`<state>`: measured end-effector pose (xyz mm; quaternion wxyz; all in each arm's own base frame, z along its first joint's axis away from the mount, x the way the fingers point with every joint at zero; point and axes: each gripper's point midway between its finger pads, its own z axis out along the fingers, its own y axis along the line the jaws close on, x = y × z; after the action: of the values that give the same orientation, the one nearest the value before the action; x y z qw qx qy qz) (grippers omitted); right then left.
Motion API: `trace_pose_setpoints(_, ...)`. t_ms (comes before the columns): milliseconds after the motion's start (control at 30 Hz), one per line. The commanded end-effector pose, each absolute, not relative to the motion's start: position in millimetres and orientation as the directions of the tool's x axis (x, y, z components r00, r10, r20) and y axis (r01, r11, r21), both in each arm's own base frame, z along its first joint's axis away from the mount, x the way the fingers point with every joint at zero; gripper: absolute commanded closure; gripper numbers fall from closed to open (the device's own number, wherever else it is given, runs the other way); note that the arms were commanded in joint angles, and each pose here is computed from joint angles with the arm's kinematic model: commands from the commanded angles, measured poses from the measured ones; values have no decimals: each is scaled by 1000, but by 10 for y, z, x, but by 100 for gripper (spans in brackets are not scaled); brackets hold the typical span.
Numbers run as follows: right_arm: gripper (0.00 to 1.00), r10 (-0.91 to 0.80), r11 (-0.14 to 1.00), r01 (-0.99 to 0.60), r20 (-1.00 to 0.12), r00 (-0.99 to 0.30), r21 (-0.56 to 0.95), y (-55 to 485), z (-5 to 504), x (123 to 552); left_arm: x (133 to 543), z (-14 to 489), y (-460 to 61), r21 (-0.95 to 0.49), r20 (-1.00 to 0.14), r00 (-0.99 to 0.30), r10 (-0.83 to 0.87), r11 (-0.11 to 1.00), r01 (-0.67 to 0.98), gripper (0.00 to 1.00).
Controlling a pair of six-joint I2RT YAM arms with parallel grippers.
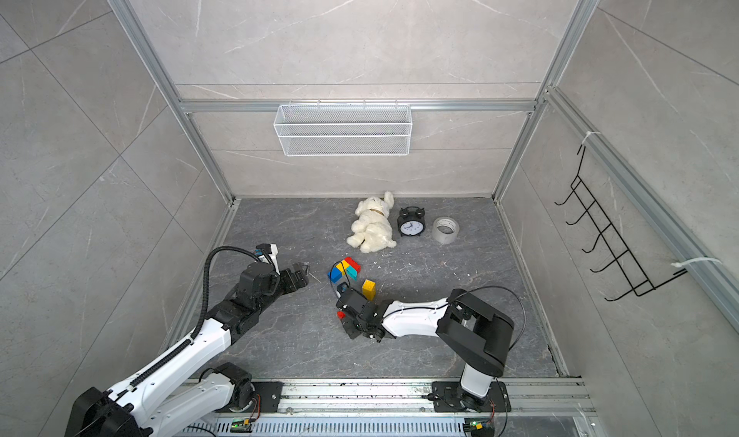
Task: Assemble the letter r with lego
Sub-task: Adjust the lego brick at the center of the board.
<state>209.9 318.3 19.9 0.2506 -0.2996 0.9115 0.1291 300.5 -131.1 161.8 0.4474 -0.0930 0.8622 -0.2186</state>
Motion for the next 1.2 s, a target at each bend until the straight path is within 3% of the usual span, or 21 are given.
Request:
trace_pose_setpoints(0, 87, -466, 821, -568, -505, -727, 61, 2879, 252, 1993, 3074, 1759, -1347, -499, -737, -551, -391, 865, 54, 0)
trace_pose_setpoints(200, 85, -454, 785, -614, -595, -664, 86, 3029, 674, 2057, 3085, 1708, -1394, -507, -726, -568, -388, 860, 61, 0)
trace_pose_setpoints(467, 87, -453, 748, -656, -643, -618, 103, 3461, 740, 2245, 3060, 1652, -1399, -509, -710, -588, -387, 859, 50, 0)
trace_pose_setpoints(867, 88, -506, 717, -691, -609, -611, 97, 3596, 541, 2247, 3069, 1594, -1377, -501, -704, -597, -385, 865, 33, 0)
trace_pose_setpoints(1167, 89, -484, 766, -637, -573, -662, 90, 3313, 359, 2159, 3110, 1589, -1440, -507, -692, -614, -379, 861, 40, 0)
